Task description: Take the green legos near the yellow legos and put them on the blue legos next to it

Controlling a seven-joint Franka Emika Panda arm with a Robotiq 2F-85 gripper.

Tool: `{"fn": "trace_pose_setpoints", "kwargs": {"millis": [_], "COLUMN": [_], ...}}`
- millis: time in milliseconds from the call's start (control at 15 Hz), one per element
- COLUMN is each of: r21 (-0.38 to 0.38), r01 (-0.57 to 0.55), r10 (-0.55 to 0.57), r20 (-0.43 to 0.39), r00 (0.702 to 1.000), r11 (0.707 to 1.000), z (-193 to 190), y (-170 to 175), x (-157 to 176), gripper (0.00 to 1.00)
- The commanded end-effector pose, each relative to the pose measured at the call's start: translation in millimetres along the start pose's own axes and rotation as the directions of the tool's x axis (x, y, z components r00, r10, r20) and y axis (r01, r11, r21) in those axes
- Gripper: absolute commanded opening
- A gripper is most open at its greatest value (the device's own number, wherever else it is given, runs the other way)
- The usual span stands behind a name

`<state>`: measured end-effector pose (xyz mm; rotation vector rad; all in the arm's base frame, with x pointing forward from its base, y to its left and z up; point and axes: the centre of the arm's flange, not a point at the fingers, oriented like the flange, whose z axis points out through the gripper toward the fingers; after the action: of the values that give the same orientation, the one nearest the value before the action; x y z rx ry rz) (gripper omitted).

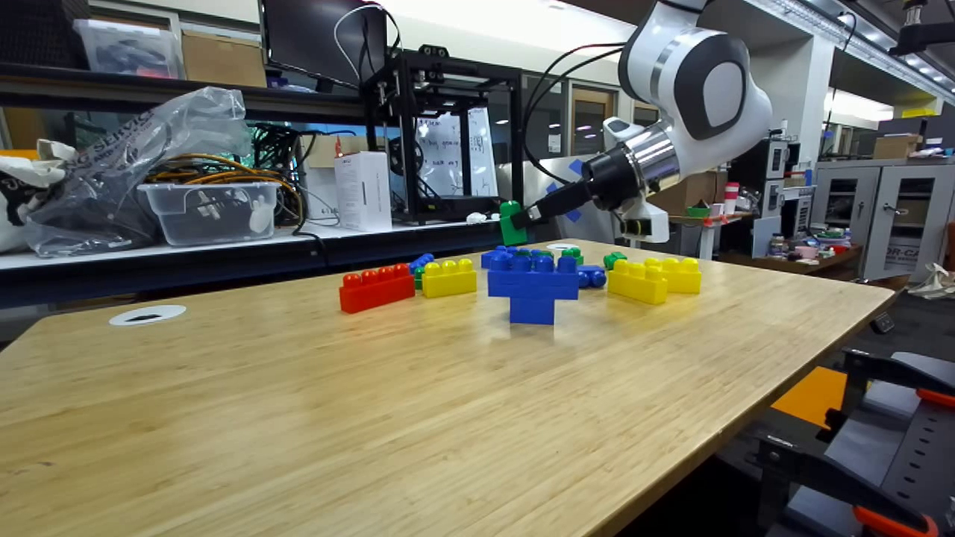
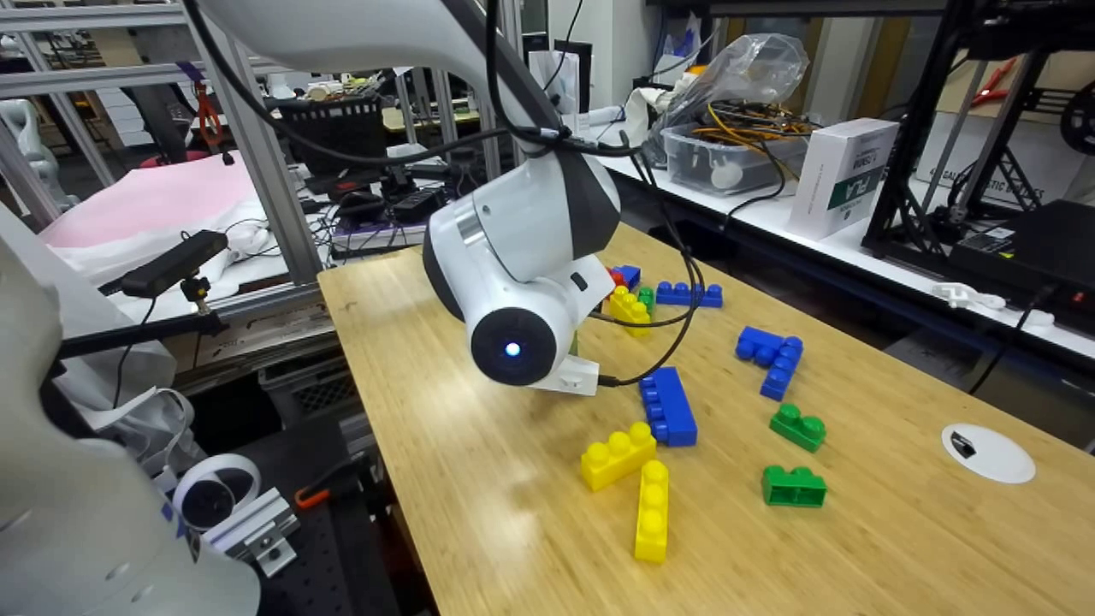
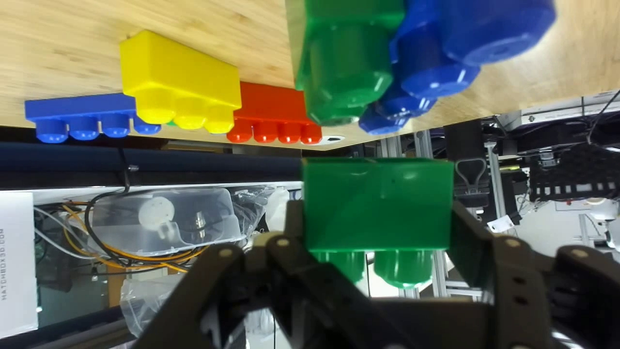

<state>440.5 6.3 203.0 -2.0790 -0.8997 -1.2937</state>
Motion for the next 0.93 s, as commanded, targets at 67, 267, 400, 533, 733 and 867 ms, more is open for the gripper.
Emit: {"fn": "trace_pose_setpoints", "kwargs": {"millis": [67,267,400,533,733,867], "r21": [-0.033,-0.034,-0.033,-0.031,-0.028,-0.028], "r01": [-0.01,-0.02,-0.028,-0.038,-0.047,-0.047], "r10": [0.01,0.019,0.027,0.038,0.047,0.047], "r20": [-0.027,-0.016,-0.01,-0.002,0.004,-0.001], "r00": [1.0,1.0,1.0,0.999,0.999,0.999], "r11": [0.999,0.999,0.999,0.999,0.999,0.998], "z": [10,10,11,13,14,15], "y": [-13,-14,-15,-17,-19,-20], "x": [-47,-55,-60,-67,-73,-74], "gripper": [0.45,0.45,0.45,0.45,0.45,0.45]}}
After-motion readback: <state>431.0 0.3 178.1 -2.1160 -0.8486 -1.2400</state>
